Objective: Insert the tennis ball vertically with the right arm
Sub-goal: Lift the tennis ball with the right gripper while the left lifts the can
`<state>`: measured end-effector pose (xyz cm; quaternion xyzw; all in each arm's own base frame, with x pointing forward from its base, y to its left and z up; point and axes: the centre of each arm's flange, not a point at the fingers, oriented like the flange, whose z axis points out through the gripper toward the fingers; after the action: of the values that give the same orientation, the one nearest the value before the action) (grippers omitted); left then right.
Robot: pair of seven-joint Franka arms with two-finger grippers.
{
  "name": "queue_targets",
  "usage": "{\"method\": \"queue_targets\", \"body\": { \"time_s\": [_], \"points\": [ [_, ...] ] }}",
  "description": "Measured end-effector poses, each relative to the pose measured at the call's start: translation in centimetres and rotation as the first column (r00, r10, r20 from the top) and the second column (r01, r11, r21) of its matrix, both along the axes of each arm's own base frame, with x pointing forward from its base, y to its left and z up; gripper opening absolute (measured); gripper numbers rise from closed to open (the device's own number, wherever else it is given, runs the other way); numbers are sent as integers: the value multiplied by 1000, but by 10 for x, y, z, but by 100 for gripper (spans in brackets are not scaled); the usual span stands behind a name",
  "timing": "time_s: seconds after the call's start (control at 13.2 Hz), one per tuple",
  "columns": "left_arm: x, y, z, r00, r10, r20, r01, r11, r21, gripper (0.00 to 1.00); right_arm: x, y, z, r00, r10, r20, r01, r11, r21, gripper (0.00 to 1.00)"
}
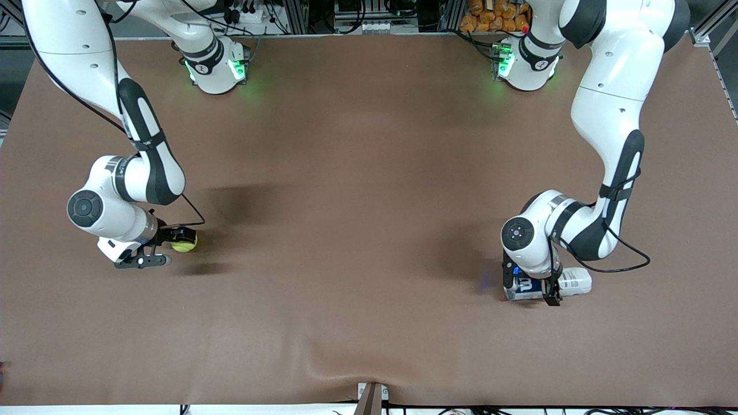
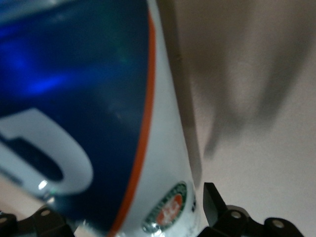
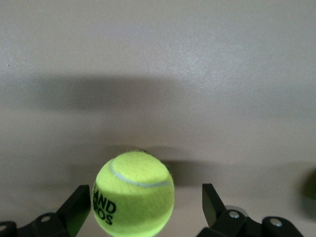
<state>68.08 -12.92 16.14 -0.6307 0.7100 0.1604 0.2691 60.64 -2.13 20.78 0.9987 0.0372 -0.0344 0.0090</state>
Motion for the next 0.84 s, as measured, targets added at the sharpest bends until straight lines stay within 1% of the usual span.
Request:
{"method": "queue_targets", "body": {
  "time_s": [0.53, 0.61, 0.68, 0.76, 0.84],
  "points": [
    [5, 21, 0, 1000, 26, 8, -26, 1000, -5, 100, -3, 2, -11, 999, -42, 8, 42, 999, 29, 100],
    [5, 21, 0, 1000, 26, 8, -26, 1000, -5, 100, -3, 2, -12, 999, -45, 7, 45, 998, 32, 95],
    [5, 21, 0, 1000, 26, 8, -26, 1000, -5, 100, -3, 2, -13, 999, -46, 6, 45, 998, 32, 95],
    [5, 21, 0, 1000, 26, 8, -26, 1000, -5, 100, -4, 2, -14, 999, -46, 5, 45, 998, 32, 86],
    [6, 21, 0, 1000, 26, 9, -26, 1000, -5, 96, -4, 2, -14, 999, -45, 4, 45, 998, 32, 76]
  ]
}}
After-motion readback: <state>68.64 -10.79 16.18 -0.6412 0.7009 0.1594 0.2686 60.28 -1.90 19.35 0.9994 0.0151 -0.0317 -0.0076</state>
